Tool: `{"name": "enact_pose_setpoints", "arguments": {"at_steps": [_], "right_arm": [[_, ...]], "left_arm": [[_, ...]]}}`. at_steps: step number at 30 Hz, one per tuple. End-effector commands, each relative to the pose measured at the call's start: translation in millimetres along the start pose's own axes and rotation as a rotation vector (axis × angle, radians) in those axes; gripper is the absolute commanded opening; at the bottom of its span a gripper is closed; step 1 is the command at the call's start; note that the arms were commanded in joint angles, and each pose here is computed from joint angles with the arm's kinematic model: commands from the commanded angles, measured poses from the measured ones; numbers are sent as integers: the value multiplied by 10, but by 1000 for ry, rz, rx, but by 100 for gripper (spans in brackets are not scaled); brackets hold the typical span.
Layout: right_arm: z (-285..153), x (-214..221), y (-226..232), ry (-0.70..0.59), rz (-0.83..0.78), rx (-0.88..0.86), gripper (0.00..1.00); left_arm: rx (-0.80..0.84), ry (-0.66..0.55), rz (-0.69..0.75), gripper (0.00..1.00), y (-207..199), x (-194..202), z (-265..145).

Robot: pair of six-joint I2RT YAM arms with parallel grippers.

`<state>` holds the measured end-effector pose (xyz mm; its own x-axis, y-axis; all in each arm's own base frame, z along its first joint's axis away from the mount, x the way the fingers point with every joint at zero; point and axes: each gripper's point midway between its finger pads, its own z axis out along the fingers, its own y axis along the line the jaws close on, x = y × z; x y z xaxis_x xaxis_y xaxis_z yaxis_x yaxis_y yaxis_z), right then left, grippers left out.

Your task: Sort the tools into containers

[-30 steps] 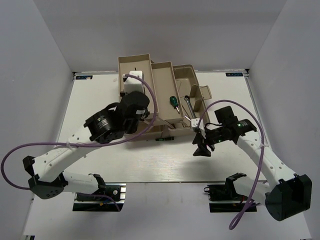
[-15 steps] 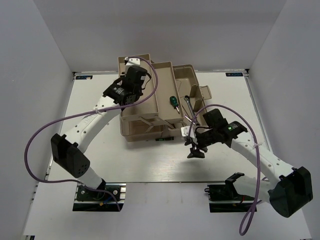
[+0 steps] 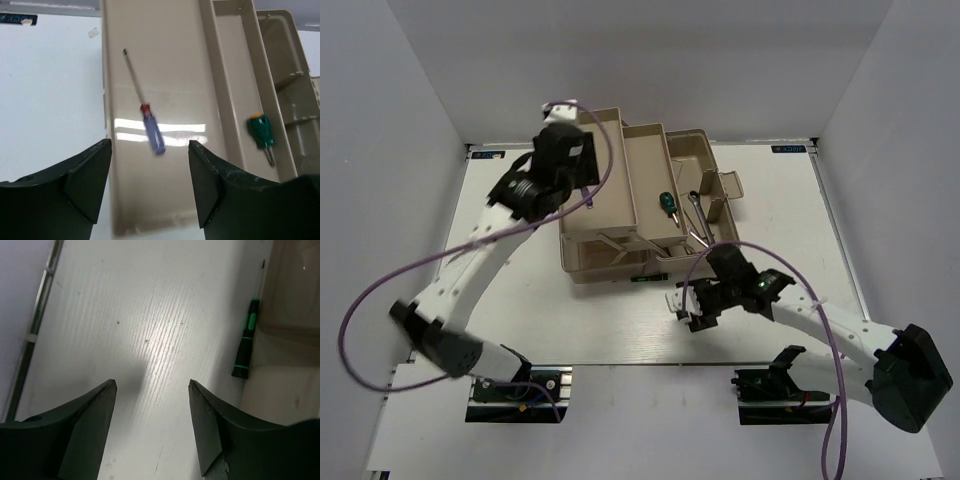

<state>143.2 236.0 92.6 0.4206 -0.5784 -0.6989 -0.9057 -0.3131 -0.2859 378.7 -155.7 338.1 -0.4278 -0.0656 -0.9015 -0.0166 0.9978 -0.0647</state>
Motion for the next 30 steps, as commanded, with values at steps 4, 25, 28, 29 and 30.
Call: {"name": "enact_pose_setpoints", "arguments": {"at_steps": [4,25,28,29,30], "right_arm": [[255,-46,-523,55,-236,197,64],[609,63,-982,190,-302,317,39],[638,78,-1046,202,-310,343,38],[651,88,-1058,204,-312,344,38],[664,89,-1068,206,-317,344,38]], "left_arm": [[15,-31,-138,73,601,264,-978],[7,-9,-214,73,898,648,-1336],[10,-17,-218,73,907,637,-1360],[10,-17,-227,73,904,636,-1360],[7,-9,-223,73,905,667,-1343]]}}
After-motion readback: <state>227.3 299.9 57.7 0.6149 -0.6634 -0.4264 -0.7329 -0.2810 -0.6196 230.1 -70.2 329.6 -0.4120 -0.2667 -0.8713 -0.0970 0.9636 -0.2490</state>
